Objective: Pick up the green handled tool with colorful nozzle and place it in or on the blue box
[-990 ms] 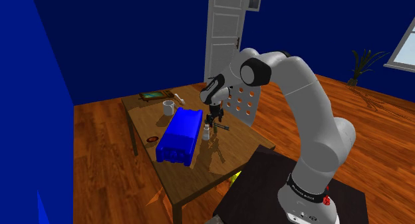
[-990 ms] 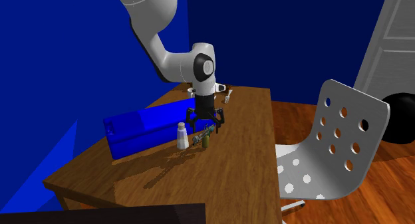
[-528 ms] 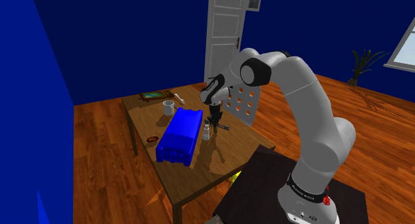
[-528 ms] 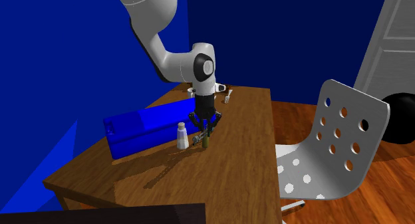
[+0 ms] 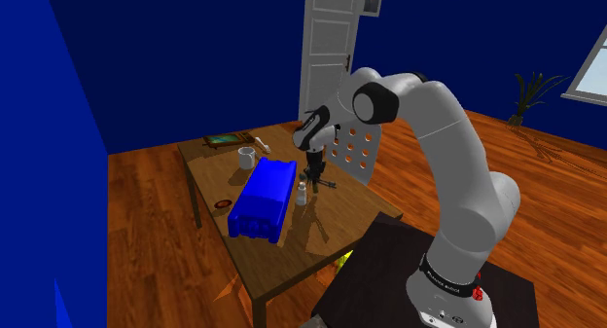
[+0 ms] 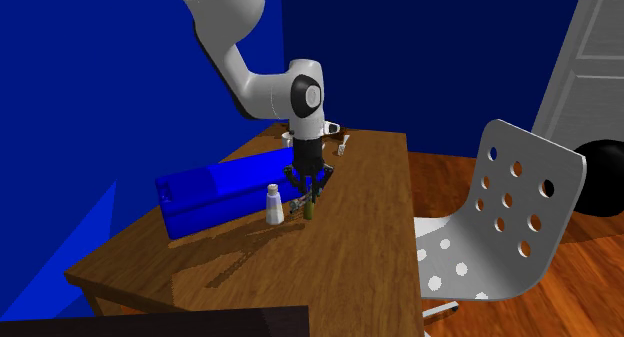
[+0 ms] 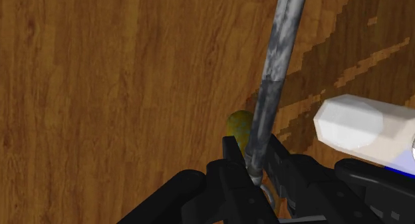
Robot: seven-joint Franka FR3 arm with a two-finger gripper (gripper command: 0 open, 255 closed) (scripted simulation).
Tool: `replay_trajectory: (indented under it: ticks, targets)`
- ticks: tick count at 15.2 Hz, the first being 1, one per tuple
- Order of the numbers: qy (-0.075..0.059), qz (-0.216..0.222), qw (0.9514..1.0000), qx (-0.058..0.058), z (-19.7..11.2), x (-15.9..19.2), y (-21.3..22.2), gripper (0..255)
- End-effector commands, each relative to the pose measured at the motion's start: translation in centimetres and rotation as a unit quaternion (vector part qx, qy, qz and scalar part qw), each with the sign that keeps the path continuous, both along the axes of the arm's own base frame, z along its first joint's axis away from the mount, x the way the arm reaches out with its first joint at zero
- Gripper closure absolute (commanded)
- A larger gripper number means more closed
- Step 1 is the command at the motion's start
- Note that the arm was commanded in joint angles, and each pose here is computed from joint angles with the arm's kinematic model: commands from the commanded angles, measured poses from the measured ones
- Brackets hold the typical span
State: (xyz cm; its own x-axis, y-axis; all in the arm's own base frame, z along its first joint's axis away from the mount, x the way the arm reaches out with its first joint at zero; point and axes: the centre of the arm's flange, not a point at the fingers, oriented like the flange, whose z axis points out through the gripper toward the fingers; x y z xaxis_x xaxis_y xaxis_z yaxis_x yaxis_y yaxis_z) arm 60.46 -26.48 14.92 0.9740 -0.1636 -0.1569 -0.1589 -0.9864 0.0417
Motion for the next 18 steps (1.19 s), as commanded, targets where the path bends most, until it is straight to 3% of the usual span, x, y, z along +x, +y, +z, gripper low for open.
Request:
replay_trajectory:
  ticks: [1,18]
  targets:
    - [0.0,0.0,1.0,0.0,1.0,0.1,0.0,255]
    - [0.0,0.0,1.0,0.0,10.0,0.1,0.0,255]
